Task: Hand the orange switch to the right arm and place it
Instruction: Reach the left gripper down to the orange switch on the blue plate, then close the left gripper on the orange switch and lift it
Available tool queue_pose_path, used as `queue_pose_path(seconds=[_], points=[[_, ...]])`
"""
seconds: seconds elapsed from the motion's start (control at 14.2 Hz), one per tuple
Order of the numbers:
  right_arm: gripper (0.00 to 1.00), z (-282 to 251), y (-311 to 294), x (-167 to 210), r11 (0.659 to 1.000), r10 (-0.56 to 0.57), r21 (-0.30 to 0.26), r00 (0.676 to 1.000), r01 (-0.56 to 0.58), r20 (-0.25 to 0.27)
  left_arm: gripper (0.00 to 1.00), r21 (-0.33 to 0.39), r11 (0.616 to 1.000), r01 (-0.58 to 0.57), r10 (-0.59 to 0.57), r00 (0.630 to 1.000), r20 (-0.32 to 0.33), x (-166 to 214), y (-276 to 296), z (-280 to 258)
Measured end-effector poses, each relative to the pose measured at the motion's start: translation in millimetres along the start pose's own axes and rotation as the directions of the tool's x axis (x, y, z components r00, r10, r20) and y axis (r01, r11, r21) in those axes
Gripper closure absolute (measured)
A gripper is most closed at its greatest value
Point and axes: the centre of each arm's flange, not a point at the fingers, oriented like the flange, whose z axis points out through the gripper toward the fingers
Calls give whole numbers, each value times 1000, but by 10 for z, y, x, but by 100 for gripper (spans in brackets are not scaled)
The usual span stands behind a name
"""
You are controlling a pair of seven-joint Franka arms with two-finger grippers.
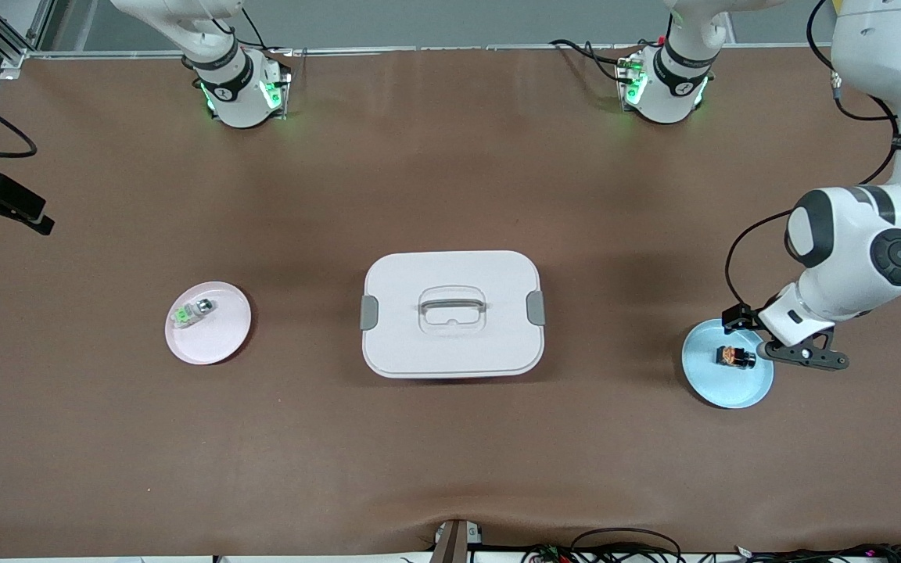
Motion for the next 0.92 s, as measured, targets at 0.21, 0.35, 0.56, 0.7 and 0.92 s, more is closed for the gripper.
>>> queue_pose_path(seconds=[0.21,0.35,0.56,0.7,0.92], points=[[0,0,1,8,1000,0,0,1000,0,-7,0,7,1000,-29,29,999,-16,-80,-252,310],[0,-4,17,29,1000,1,-1,1000,-1,-24,0,7,1000,-28,28,999,-16,-95,-273,448],[0,25,41,31,1000,-8,-2,1000,8,-21,0,4,999,-35,35,999,-15,-88,-224,539],[0,39,42,30,1000,-10,-2,1000,10,-17,0,6,999,-39,39,999,-25,-73,-197,586],[0,40,58,29,1000,-7,-3,1000,7,-16,0,12,999,-41,41,998,-47,-56,-184,707]])
